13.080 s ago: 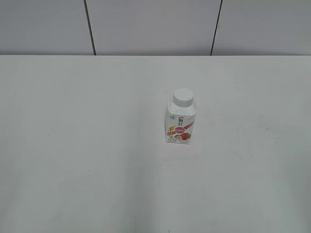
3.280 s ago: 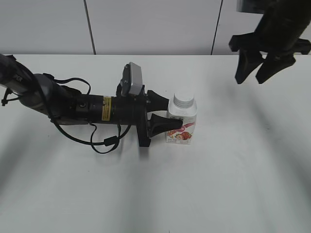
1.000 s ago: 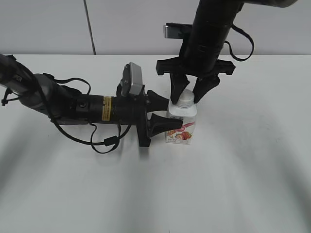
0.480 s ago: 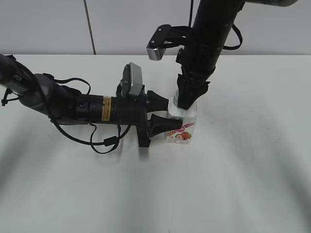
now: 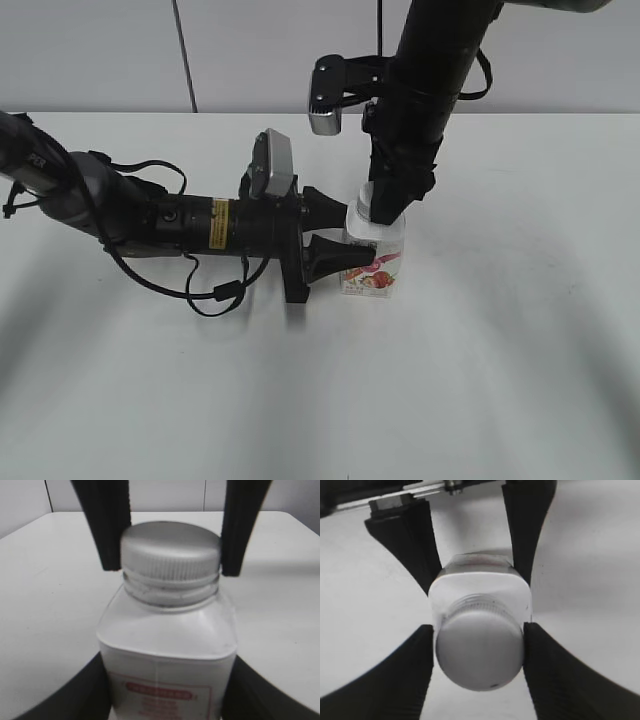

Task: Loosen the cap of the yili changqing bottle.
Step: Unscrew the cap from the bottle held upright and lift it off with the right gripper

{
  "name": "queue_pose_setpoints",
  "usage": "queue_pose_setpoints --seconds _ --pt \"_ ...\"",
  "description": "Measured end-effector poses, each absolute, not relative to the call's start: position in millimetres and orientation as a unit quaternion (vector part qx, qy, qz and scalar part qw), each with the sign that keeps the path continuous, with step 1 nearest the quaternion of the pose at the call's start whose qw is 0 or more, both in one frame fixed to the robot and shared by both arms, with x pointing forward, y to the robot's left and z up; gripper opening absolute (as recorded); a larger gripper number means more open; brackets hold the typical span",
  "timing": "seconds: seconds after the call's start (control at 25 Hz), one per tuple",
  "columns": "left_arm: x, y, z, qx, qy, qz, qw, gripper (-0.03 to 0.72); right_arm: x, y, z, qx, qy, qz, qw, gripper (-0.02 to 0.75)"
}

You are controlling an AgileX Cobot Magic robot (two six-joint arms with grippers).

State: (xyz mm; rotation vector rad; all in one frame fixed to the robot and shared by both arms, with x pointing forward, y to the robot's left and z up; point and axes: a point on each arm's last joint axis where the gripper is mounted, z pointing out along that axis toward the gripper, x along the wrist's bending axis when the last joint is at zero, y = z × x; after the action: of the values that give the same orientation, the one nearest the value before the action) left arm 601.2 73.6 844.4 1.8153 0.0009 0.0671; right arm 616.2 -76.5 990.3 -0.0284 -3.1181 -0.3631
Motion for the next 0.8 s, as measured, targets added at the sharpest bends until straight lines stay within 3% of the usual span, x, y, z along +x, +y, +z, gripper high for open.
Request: queue_pose_setpoints --seconds 0.12,0.2,0.44,0.72,0.8 --pt "601 74 844 0.788 0.001 0.029 0.615 0.377 616 -76 991 -0.054 -0.992 -0.117 0.006 0.566" --pt "601 74 844 0.788 0.001 0.029 0.615 0.377 615 -76 997 -0.073 -0.990 -0.124 0.005 0.607" --pt "601 74 844 0.788 0.001 0.029 0.615 0.377 609 -77 1028 -0.156 -0.976 -0.155 -0.008 0.585" --pt "601 74 844 0.789 0.002 0.030 0.614 0.377 608 -79 1035 -0.546 -0.824 -0.147 0.044 0.575" --pt "601 74 844 0.789 0.002 0.030 0.614 0.377 609 -80 1035 -0.583 -0.799 -0.142 0.045 0.575"
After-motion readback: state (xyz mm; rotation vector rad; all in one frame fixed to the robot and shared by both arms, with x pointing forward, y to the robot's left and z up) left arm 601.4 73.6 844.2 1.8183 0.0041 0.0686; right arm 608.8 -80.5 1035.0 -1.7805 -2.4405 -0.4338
